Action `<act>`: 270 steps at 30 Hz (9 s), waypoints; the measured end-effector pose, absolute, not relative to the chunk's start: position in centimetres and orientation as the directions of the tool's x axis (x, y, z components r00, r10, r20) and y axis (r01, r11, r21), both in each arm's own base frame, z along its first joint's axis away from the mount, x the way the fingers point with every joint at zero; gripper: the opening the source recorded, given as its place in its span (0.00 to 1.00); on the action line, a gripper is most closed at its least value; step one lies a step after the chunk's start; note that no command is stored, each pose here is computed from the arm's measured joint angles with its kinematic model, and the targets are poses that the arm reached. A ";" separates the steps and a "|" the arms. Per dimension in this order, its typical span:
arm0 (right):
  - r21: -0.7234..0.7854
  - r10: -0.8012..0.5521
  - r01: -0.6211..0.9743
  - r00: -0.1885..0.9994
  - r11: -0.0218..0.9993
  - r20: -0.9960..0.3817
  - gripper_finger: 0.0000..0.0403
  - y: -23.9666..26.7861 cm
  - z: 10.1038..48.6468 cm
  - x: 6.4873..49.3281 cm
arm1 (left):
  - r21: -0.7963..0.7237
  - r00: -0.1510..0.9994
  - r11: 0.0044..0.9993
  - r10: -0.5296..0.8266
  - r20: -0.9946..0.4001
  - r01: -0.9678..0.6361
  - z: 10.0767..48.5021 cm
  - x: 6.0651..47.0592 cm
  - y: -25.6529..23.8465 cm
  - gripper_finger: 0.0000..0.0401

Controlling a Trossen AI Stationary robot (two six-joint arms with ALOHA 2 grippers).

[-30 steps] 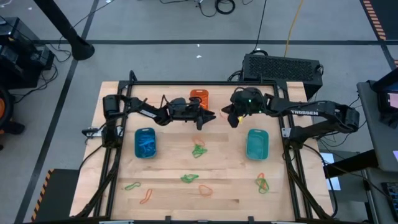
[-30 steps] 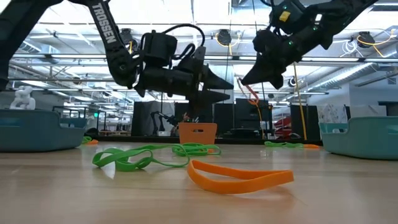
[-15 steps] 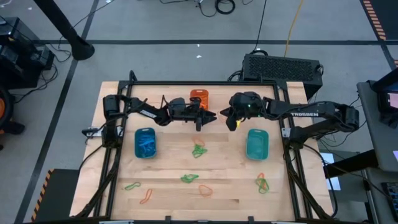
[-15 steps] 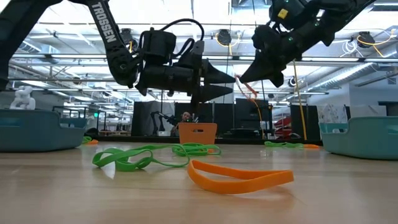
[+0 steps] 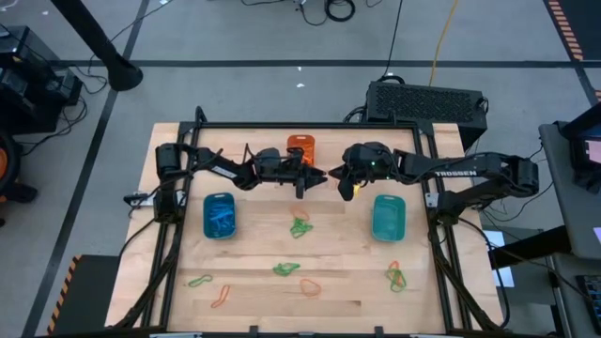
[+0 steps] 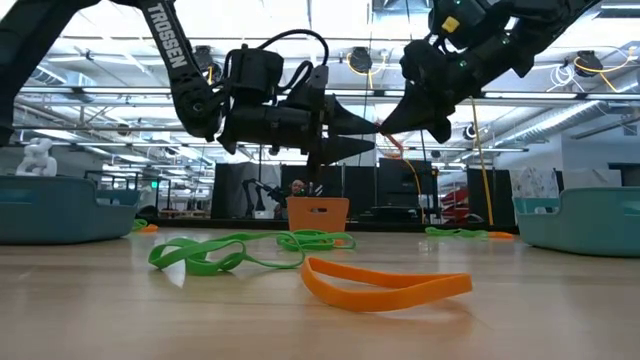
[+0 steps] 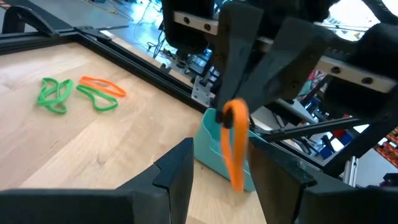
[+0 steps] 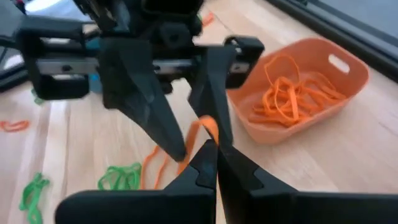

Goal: Sort rubber bands into baskets
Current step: Put the orange rubber band into the orange bin

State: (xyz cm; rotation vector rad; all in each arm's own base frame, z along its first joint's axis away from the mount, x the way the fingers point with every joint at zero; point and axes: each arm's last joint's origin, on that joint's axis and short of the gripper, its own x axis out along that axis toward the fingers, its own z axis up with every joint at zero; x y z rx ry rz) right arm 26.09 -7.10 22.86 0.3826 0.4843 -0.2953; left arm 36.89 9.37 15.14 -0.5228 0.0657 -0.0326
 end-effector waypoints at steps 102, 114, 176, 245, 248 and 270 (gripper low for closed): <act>0.116 -0.235 0.366 0.778 0.924 -0.582 0.38 -7.4 22.6 24.9 | -0.329 0.768 0.771 0.302 -0.564 -0.545 14.3 32.3 18.3 0.00; 0.131 -0.233 0.372 0.779 0.919 -0.582 0.38 -7.4 22.6 24.9 | -0.314 0.761 0.765 0.331 -0.558 -0.563 14.4 32.3 18.4 0.12; 0.100 0.092 -0.042 0.813 0.994 -0.575 0.38 0.8 22.6 26.0 | 0.157 0.585 0.987 0.108 -0.804 0.034 12.0 34.8 2.3 0.36; 0.036 0.012 0.010 0.817 0.999 -0.576 0.38 0.5 22.6 26.0 | 0.390 0.582 0.892 0.446 -0.680 -0.227 18.0 34.6 13.5 0.21; 0.037 0.012 0.011 0.817 0.999 -0.576 0.38 0.5 22.6 26.0 | 0.415 0.561 0.875 0.479 -0.675 -0.248 18.0 34.5 13.6 0.29; 0.040 0.013 0.012 0.820 0.999 -0.573 0.38 0.5 22.7 26.1 | -0.211 0.481 0.973 -0.228 -0.846 0.088 24.0 29.6 -0.1 0.38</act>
